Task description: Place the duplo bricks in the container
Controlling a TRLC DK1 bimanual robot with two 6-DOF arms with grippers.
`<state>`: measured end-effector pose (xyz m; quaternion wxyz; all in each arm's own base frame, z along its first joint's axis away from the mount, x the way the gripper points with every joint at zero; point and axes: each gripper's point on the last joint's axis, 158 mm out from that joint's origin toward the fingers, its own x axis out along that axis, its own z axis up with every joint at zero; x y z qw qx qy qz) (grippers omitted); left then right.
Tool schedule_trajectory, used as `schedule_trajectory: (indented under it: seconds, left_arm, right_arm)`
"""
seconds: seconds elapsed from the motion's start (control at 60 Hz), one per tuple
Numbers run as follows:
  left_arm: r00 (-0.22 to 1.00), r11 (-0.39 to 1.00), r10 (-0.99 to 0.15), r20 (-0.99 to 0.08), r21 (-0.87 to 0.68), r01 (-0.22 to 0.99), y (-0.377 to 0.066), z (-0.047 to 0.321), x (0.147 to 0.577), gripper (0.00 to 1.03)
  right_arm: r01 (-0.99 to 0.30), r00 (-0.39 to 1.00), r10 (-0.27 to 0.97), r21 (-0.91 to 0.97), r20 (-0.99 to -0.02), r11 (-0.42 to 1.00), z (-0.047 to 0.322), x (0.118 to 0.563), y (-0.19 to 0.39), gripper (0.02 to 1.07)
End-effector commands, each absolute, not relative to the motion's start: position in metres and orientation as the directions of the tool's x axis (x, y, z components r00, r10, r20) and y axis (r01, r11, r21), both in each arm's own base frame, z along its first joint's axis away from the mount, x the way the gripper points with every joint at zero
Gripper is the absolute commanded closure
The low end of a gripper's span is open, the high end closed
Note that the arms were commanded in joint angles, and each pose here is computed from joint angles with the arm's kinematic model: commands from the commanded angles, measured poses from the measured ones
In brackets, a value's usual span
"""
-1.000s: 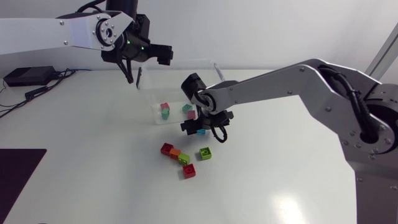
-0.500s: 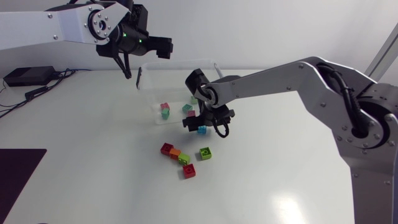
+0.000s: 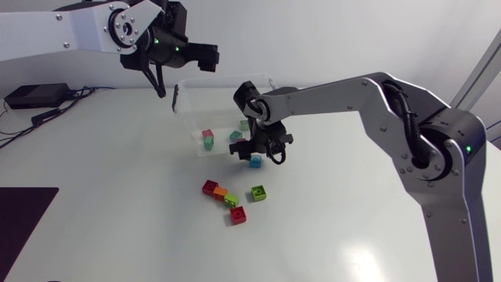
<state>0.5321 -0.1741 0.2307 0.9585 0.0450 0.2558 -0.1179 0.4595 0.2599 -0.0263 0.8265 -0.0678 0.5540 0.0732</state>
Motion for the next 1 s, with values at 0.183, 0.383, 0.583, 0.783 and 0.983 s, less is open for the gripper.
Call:
schedule_trajectory:
  seconds: [0.183,0.383,0.583,0.783,0.983]
  left_arm:
    - [0.842,0.971,-0.199,-0.502,0.015,0.239,-0.171,0.232,0.522,0.06]
    - [0.837,0.97,-0.202,-0.508,0.016,0.243,-0.172,0.229,0.517,0.06]
    - [0.833,0.966,-0.204,-0.514,0.032,0.256,-0.166,0.234,0.504,0.06]
    - [0.759,0.933,-0.245,-0.604,0.066,0.354,-0.163,0.218,0.459,0.06]
    - [0.606,0.82,-0.319,-0.728,0.109,0.562,-0.172,0.153,0.394,0.06]
  right_arm:
    - [-0.176,0.325,0.043,-0.016,-0.945,0.984,-0.044,0.454,0.257,0.61]
    - [-0.18,0.313,0.061,0.004,-0.948,0.984,-0.046,0.444,0.257,0.67]
    - [-0.185,0.325,0.078,0.018,-0.943,0.983,-0.038,0.432,0.25,0.72]
    - [-0.204,0.401,0.103,0.021,-0.91,0.979,0.003,0.415,0.233,0.72]
    - [-0.209,0.516,0.161,0.058,-0.841,0.976,0.078,0.419,0.224,0.72]
